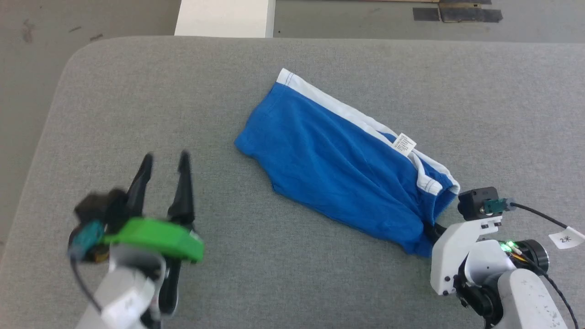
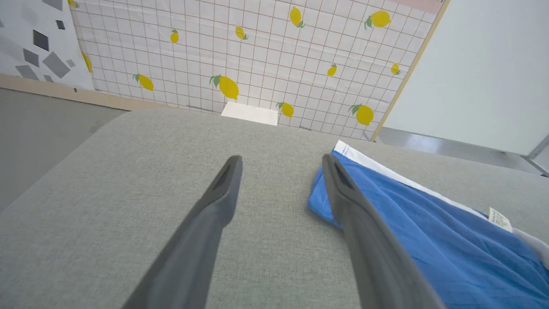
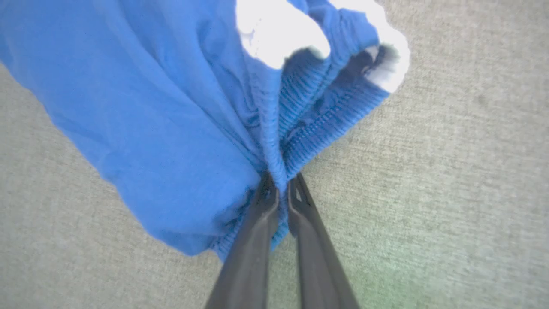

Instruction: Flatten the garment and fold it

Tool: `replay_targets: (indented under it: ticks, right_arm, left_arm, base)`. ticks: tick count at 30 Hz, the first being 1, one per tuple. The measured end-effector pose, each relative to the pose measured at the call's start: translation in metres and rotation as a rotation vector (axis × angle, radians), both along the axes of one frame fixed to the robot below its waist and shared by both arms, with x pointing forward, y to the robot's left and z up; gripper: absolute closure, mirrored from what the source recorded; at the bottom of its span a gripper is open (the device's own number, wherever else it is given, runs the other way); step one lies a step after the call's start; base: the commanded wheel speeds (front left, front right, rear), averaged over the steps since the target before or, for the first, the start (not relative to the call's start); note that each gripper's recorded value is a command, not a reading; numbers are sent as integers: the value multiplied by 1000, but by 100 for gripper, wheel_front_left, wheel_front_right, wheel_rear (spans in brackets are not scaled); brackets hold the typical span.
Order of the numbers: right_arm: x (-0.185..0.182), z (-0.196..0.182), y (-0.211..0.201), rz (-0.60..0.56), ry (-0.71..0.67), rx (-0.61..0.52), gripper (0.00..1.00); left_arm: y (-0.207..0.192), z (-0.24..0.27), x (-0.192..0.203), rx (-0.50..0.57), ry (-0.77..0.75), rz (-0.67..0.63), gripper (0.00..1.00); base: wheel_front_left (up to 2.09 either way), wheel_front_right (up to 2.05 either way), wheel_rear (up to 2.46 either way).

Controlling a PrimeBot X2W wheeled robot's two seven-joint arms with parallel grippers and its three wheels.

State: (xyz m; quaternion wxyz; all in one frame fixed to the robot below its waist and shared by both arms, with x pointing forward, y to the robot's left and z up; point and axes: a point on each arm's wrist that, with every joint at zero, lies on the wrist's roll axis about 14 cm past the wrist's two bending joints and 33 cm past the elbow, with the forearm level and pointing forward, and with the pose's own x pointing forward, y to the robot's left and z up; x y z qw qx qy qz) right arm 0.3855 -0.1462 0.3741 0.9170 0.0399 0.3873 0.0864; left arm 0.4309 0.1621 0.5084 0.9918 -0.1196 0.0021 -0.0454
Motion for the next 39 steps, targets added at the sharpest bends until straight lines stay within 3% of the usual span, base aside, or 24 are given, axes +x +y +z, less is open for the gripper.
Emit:
replay_targets:
  ticks: [5,10,17,25,26,28,39]
  right_arm:
    - [4,2,4,5,-7,18,100]
    - [9,1,5,7,-6,29,100]
    - [15,-4,2,-5,1,31,100]
    - [20,-10,-2,-23,1,36,100]
    - [21,-10,-3,-25,1,36,100]
    - [21,-11,-3,-26,3,36,100]
    - [22,-7,-1,-20,-6,40,100]
  left_arm:
    - [-25,-13,41,24,139,-130,0]
    - [-46,-56,72,107,425,-245,0]
    - [-62,-98,92,231,706,-346,0]
    - [-82,-131,90,276,855,-447,1]
    - [-84,-132,90,273,858,-457,53]
    - [-86,-134,89,264,863,-474,100]
    - [-101,-119,87,138,773,-509,100]
  base:
    - [0,0,0]
    - [0,0,0]
    - [0,0,0]
    - [0,0,0]
    - [0,0,0]
    - [0,0,0]
    - [0,0,0]
